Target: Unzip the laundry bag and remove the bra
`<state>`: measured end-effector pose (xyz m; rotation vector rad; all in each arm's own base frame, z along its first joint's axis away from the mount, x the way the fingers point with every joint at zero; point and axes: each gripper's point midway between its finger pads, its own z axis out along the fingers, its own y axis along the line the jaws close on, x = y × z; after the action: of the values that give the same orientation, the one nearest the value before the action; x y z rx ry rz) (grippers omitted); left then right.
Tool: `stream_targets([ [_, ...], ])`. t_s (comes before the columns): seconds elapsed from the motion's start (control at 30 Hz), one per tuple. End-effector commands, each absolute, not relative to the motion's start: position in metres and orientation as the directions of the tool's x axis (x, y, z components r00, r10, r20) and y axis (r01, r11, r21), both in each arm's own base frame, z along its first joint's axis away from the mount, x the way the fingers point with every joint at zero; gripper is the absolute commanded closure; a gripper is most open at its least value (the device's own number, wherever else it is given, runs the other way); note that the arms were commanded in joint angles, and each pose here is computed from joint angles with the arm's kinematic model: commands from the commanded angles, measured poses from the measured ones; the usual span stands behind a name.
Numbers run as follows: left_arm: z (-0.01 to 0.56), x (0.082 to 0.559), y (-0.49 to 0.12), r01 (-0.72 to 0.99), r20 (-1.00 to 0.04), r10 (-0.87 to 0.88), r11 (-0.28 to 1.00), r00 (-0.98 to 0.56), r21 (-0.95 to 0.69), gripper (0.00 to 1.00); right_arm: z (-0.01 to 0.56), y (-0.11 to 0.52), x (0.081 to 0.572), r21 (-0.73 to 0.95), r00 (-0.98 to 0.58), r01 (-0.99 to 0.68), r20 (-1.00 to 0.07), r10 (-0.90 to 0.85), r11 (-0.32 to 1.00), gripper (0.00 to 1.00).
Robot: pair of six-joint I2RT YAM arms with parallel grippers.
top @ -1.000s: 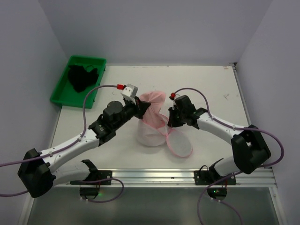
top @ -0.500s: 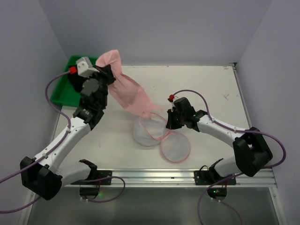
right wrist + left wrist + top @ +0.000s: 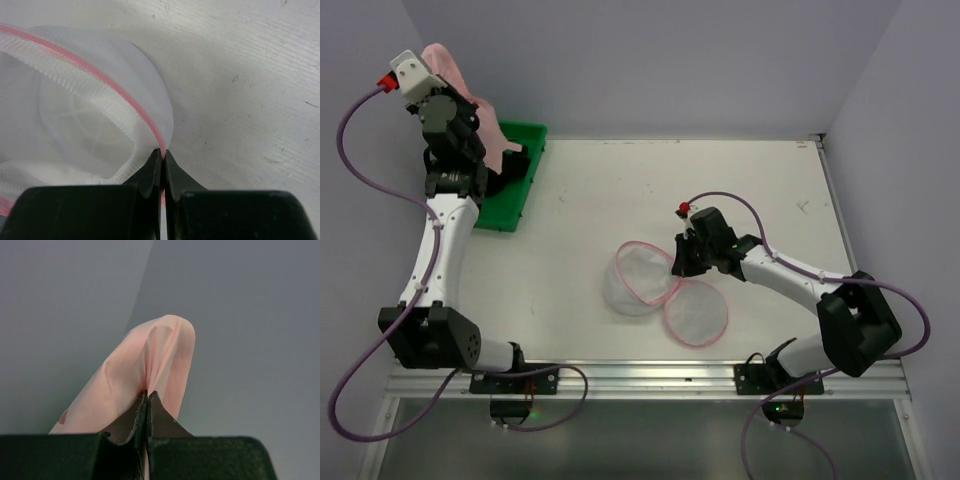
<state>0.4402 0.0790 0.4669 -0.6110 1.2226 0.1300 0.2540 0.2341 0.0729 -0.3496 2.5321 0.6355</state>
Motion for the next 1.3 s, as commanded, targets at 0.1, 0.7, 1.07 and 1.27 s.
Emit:
stream_targets([
  [0.1, 0.458, 0.462, 0.154, -0.590, -0.957, -0.066, 0.774, 0.283, -0.228, 1.00, 0.092, 0.246, 0.256, 0.404, -0.810, -0.423, -0.570, -0.138, 0.811, 1.00],
  [0.7, 0.256, 0.527, 0.169, -0.583, -0.972, -0.233, 0.795, -0.036, -0.169, 1.00, 0.090, 0.259, 0.256, 0.453, -0.826, -0.431, -0.546, -0.139, 0.780, 1.00],
  [1.07, 0.157, 0.531, 0.139, -0.527, -0.877, -0.440, 0.800, -0.192, -0.286, 1.00, 0.084, 0.257, 0.253, 0.454, -0.828, -0.432, -0.543, -0.142, 0.779, 1.00],
  [1.27, 0.129, 0.519, 0.158, -0.545, -0.811, -0.560, 0.738, -0.168, -0.397, 0.99, 0.082, 0.255, 0.253, 0.444, -0.825, -0.431, -0.547, -0.143, 0.785, 1.00],
])
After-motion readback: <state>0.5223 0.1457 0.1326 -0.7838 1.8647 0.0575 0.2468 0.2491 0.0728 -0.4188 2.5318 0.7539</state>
